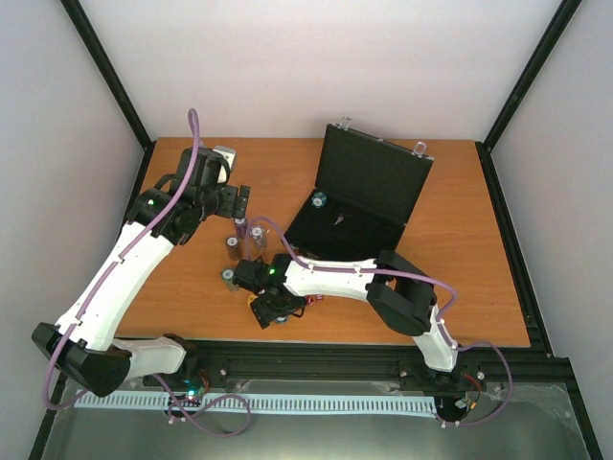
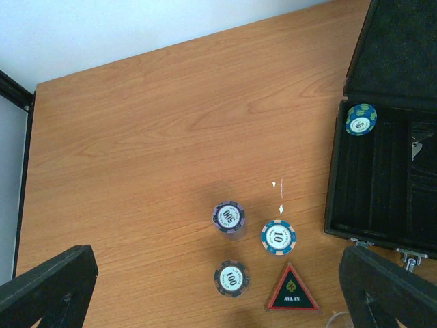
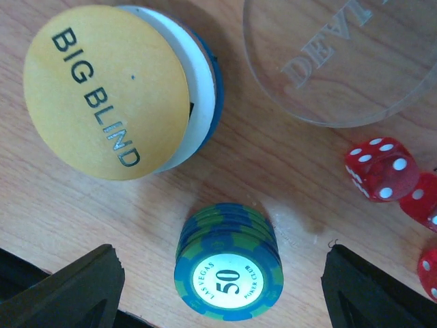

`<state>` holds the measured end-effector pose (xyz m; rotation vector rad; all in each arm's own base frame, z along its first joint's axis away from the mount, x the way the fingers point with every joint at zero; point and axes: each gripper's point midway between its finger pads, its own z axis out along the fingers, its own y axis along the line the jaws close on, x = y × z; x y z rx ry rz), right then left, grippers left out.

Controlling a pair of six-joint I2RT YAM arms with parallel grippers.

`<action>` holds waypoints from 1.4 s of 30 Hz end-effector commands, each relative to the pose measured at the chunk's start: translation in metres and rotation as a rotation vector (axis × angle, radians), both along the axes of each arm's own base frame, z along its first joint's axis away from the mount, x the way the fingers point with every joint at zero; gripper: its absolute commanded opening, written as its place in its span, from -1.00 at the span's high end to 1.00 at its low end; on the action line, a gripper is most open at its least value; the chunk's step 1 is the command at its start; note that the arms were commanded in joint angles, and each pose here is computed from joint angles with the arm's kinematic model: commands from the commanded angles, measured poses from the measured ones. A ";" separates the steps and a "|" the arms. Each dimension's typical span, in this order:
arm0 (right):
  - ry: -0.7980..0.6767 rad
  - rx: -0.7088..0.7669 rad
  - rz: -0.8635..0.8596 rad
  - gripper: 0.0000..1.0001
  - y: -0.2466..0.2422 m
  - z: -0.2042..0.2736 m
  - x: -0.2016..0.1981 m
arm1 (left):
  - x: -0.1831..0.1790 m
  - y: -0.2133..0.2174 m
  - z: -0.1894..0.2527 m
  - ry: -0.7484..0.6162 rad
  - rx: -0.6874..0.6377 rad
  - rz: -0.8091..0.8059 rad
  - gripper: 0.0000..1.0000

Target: Pack up texas hold em set

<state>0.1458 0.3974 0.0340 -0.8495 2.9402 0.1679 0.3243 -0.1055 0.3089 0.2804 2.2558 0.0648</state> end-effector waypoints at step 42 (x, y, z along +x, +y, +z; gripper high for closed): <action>0.042 -0.039 -0.010 0.83 -0.011 -0.021 -0.001 | -0.003 0.003 -0.005 -0.003 0.017 0.000 -0.99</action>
